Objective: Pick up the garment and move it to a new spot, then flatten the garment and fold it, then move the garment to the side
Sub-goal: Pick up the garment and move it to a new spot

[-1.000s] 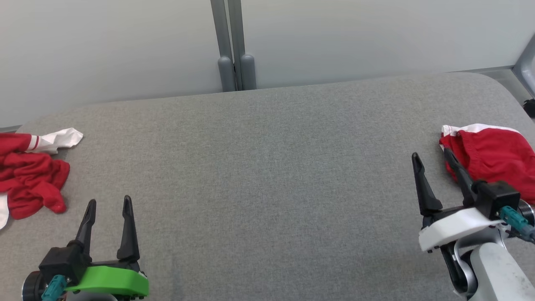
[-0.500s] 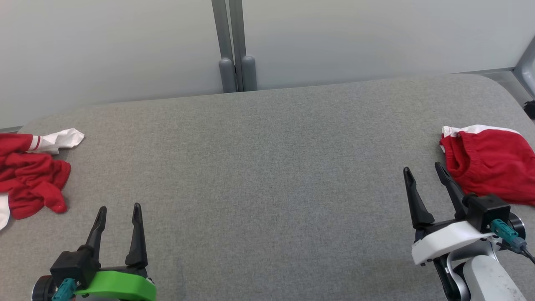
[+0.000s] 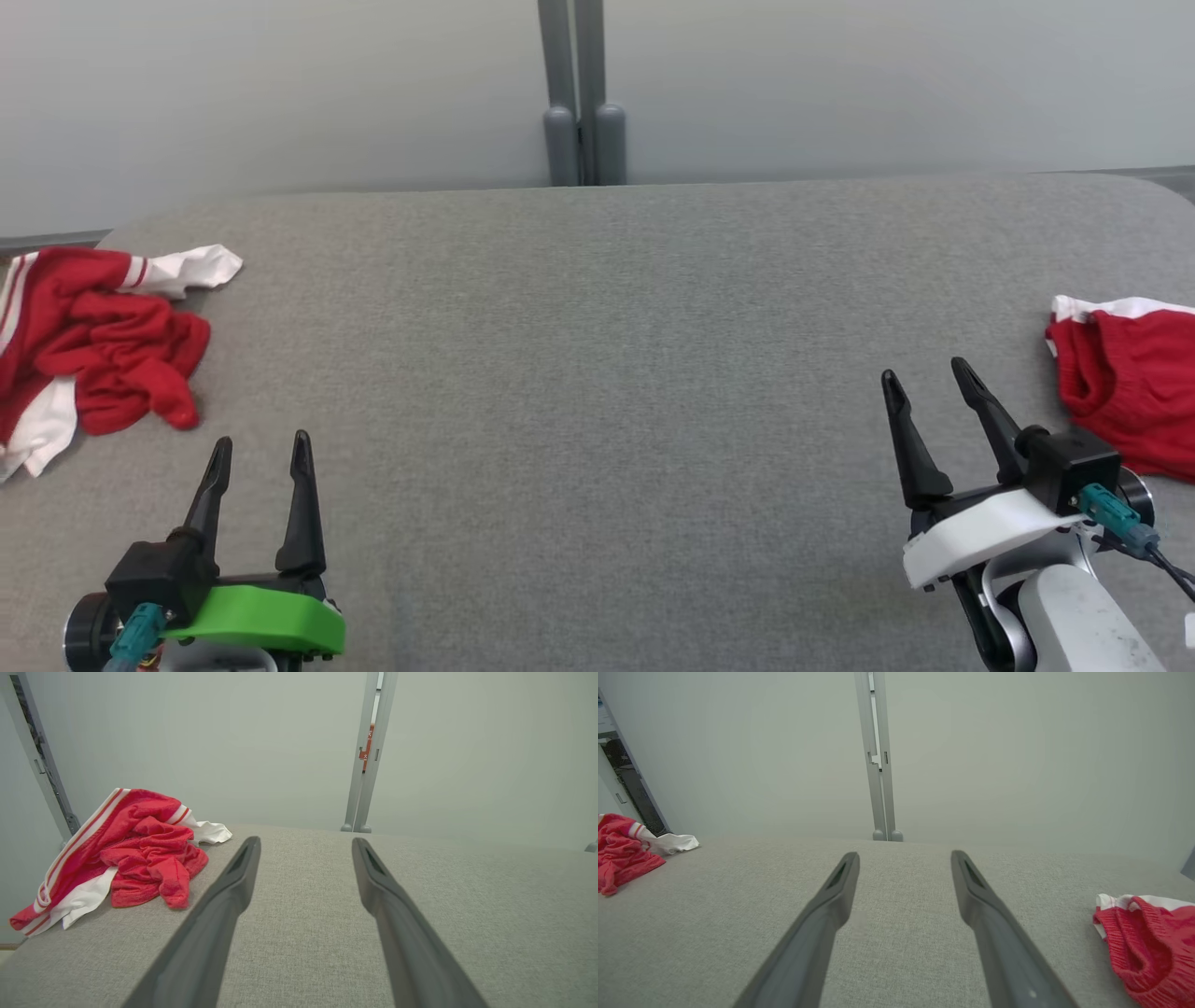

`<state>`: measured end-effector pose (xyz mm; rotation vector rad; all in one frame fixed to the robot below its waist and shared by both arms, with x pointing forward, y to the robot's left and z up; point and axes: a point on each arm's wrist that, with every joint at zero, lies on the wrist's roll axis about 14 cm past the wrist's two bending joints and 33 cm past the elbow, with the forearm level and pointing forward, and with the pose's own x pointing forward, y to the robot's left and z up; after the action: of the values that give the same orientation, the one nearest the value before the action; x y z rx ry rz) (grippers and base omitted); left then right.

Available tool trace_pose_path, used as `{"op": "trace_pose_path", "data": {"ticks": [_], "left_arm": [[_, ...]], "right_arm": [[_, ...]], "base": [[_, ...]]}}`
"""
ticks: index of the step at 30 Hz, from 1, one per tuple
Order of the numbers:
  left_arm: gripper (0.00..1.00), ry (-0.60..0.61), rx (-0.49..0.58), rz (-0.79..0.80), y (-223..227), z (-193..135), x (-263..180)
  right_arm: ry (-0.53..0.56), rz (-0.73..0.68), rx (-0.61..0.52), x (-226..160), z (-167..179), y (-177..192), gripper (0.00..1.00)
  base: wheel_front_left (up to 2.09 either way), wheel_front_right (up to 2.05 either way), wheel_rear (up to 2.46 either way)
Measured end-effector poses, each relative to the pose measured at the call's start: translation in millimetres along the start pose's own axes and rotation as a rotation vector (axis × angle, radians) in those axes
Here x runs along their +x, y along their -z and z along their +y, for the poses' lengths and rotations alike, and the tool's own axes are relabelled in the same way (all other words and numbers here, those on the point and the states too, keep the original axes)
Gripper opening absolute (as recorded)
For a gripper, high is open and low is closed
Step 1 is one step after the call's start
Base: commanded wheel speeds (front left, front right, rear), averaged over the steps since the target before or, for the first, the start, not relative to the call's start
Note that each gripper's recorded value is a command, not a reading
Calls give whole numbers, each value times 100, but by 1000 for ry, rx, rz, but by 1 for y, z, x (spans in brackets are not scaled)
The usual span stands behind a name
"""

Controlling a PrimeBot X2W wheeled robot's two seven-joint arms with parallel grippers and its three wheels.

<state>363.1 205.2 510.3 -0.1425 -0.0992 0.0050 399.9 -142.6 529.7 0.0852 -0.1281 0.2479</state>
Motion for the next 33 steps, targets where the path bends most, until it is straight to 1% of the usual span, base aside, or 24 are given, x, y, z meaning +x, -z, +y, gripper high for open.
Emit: {"op": "trace_pose_path", "data": {"ticks": [3,12,18,21,23,27,33], "left_arm": [[100,-51,4,-11,-4,16,-8],[100,-254,26,-22,-12,76,-49],[100,-378,33,-28,-16,107,-82],[100,-415,36,-34,-19,116,-93],[100,-445,11,-48,-21,122,-99],[100,-440,8,-69,-32,125,-90],[100,-392,-14,-54,-68,135,-48]], "right_arm": [[-51,-1,20,12,18,2,100],[-267,30,70,35,94,16,100],[-376,33,81,44,131,17,100],[-416,34,86,47,144,18,100],[-440,34,88,48,152,18,100],[-459,34,88,51,157,19,100],[-452,15,74,62,147,18,100]], "base": [[0,0,0],[0,0,0],[0,0,0],[0,0,0],[0,0,0],[0,0,0],[0,0,0]]}}
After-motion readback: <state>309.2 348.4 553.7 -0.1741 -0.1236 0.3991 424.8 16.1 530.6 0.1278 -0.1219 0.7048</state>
